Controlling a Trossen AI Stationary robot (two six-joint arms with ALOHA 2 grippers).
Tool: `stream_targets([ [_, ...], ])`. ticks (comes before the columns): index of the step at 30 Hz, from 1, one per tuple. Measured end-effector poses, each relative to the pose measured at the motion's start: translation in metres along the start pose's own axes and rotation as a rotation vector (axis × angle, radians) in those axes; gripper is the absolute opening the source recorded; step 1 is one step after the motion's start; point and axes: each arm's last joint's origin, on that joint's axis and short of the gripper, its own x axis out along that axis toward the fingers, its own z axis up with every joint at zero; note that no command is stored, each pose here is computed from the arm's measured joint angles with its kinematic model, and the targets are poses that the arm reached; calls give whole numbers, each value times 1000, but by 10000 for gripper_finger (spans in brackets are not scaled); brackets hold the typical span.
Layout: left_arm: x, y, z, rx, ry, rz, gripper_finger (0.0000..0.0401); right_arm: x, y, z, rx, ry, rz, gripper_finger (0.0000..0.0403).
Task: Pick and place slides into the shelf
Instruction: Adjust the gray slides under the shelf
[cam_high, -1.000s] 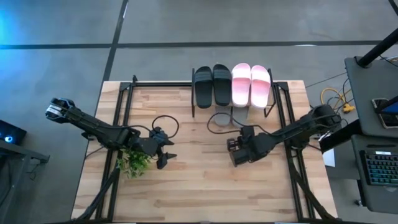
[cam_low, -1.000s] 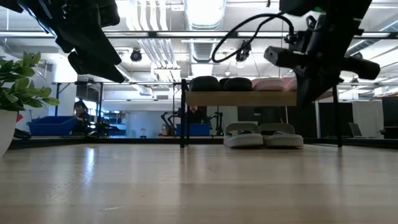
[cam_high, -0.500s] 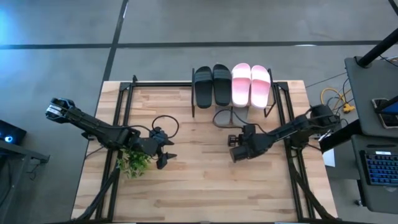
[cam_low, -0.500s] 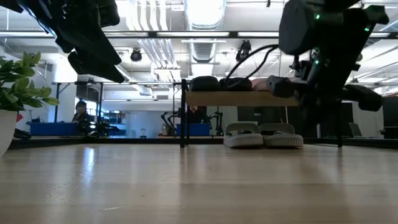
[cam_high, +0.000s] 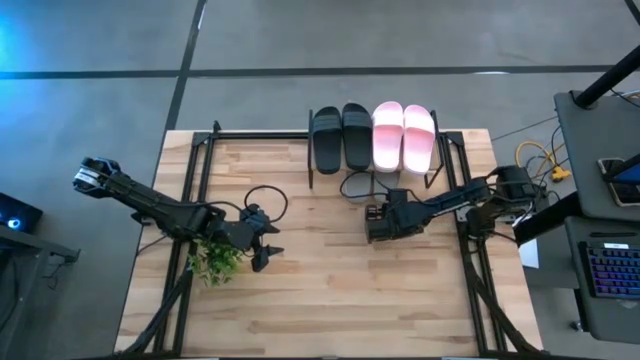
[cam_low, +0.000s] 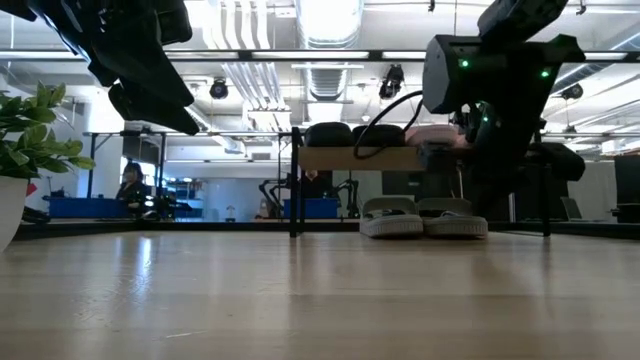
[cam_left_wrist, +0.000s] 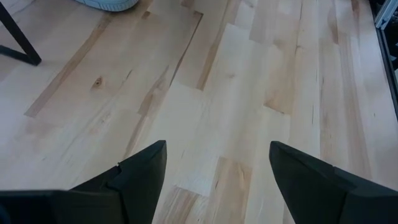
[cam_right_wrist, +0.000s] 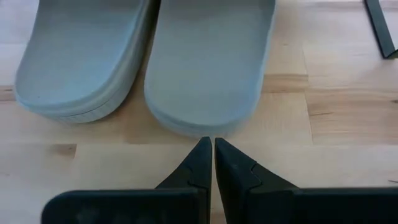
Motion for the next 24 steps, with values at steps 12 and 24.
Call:
stream_targets([
  [12, 0, 0, 0, 0, 0, 0, 270, -9, 4, -7, 59, 14, 39, 13],
  [24, 1, 2, -4, 4, 11, 8, 270, 11, 3, -8, 53, -14, -35, 13],
])
